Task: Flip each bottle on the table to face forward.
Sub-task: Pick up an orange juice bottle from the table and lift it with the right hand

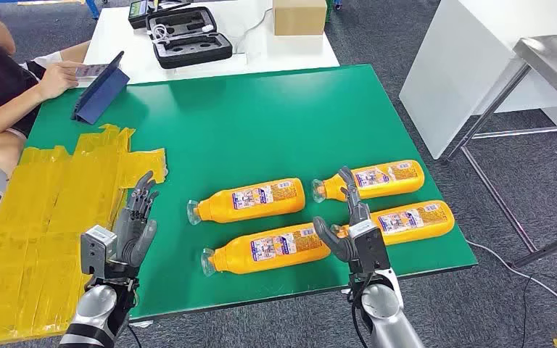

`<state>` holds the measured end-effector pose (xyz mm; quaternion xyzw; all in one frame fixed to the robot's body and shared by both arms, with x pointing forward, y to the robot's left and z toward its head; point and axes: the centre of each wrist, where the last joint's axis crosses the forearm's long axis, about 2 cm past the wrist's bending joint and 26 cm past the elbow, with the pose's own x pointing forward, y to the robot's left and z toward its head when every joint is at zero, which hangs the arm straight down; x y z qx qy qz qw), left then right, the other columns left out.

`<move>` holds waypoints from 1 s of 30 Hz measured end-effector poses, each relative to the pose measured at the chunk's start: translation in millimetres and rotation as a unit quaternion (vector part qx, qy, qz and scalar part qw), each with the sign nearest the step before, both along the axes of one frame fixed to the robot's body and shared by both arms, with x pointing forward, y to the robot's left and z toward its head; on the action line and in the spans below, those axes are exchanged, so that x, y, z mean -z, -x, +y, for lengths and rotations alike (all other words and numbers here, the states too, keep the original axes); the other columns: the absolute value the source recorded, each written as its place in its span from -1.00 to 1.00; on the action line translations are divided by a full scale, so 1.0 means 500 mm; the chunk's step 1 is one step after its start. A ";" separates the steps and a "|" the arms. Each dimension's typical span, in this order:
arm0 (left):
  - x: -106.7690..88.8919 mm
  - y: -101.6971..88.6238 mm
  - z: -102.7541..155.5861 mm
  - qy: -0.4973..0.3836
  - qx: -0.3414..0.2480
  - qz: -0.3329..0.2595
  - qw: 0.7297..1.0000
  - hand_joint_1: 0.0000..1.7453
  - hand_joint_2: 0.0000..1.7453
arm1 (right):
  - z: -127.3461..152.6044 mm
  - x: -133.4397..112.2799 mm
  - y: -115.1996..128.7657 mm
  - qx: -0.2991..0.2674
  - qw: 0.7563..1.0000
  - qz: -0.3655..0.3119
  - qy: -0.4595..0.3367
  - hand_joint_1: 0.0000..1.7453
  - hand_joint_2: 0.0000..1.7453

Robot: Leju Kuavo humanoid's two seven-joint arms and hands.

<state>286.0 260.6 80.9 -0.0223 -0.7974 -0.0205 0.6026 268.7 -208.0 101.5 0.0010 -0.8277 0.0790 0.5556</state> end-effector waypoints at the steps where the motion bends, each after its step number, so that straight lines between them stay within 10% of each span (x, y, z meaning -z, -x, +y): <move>1: 0.000 0.000 0.000 0.000 0.000 0.000 1.000 -1.00 0.33 | 0.000 0.000 0.000 0.000 1.000 0.000 0.000 -1.00 1.00; 3: 0.000 0.000 0.000 0.000 0.000 0.000 1.000 -1.00 1.00 | 0.000 0.000 0.000 0.000 1.000 0.000 0.000 -1.00 1.00; 20: 0.000 0.000 0.000 0.000 0.000 0.000 1.000 -1.00 1.00 | 0.000 0.000 0.000 0.000 1.000 0.000 0.000 -1.00 1.00; 21: 0.000 0.000 0.000 0.000 0.000 0.000 1.000 -0.97 1.00 | 0.000 0.000 0.000 0.000 1.000 0.000 0.000 -1.00 1.00; 22: 0.000 0.000 0.000 0.000 0.000 0.000 1.000 -0.52 1.00 | 0.000 0.000 0.000 0.000 1.000 0.000 0.000 -1.00 1.00; 25: 0.000 0.000 0.000 0.000 0.000 0.000 1.000 0.95 1.00 | 0.000 0.000 0.000 0.000 1.000 0.000 0.000 -0.13 1.00; 27: 0.000 0.000 0.000 0.000 0.000 0.000 1.000 1.00 1.00 | 0.000 0.000 0.000 0.000 1.000 0.000 0.000 0.68 1.00; 30: 0.000 0.000 0.000 0.000 0.000 0.000 1.000 1.00 1.00 | 0.000 0.000 0.000 0.000 1.000 0.000 0.000 0.91 1.00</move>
